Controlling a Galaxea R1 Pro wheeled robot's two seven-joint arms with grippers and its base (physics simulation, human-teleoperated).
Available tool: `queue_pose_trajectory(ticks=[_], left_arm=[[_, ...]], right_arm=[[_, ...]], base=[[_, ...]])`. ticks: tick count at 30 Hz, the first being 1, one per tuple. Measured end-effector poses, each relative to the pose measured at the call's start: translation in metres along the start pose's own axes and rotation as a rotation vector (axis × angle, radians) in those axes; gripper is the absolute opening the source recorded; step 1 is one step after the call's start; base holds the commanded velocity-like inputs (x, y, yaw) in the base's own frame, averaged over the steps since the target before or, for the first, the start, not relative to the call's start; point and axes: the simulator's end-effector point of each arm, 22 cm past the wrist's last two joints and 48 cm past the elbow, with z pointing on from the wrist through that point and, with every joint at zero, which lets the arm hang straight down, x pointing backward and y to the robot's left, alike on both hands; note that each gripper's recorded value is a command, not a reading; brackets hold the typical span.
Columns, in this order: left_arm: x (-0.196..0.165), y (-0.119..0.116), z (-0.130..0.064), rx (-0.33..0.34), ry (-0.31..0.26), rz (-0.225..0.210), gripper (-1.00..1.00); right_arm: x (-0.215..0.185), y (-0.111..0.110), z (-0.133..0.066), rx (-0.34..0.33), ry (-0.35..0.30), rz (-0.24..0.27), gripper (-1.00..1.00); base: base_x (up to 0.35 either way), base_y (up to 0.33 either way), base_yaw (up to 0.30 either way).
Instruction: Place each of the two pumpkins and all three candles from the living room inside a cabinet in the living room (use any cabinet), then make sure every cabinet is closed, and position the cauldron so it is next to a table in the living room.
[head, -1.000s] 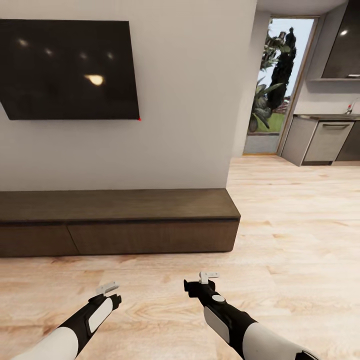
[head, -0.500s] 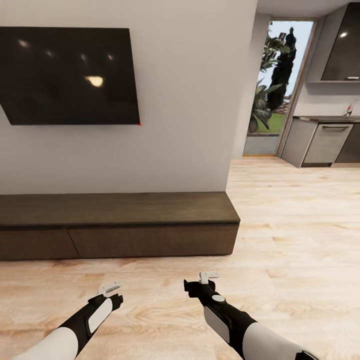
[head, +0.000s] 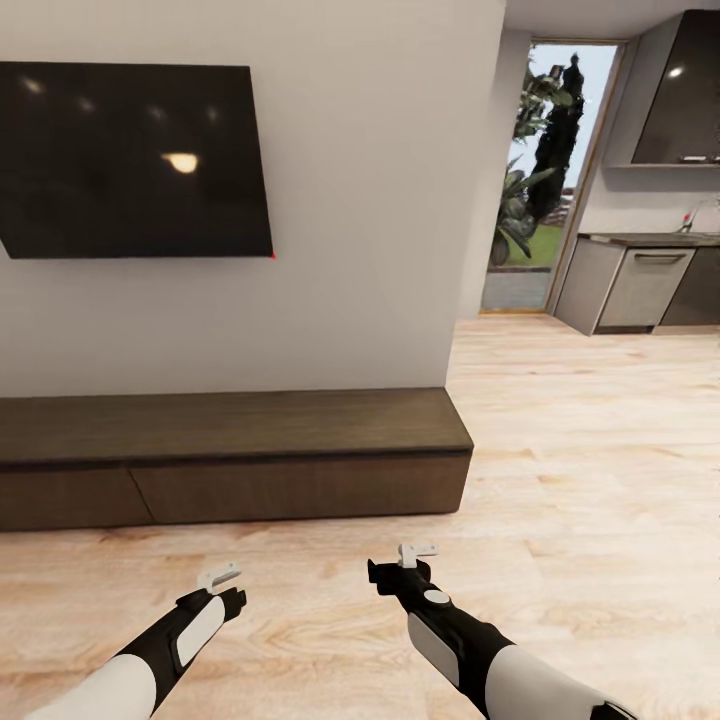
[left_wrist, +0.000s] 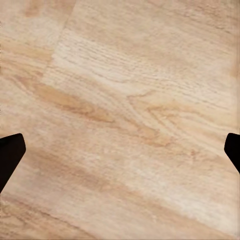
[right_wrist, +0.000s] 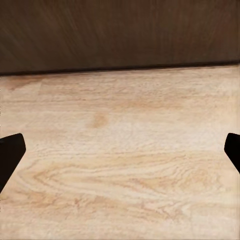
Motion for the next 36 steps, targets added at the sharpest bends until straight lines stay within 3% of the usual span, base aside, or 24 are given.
queue_pose_trajectory(ticks=[20, 30, 36], left_arm=[[-0.025, -0.003, -0.033, 0.001, 0.001, -0.003, 1.00], [-0.035, -0.001, -0.048, -0.004, 0.004, -0.002, 1.00], [-0.042, -0.002, -0.058, -0.004, 0.005, -0.002, 1.00]], right_arm=[[-0.036, 0.007, -0.021, -0.001, 0.000, -0.006, 1.00], [-0.053, 0.010, -0.031, -0.001, -0.001, -0.005, 1.00], [-0.062, 0.012, -0.037, -0.001, 0.000, -0.007, 1.00]], base=[[-0.001, 0.000, -0.001], [-0.171, 0.000, 0.001], [-0.014, 0.000, 0.172]])
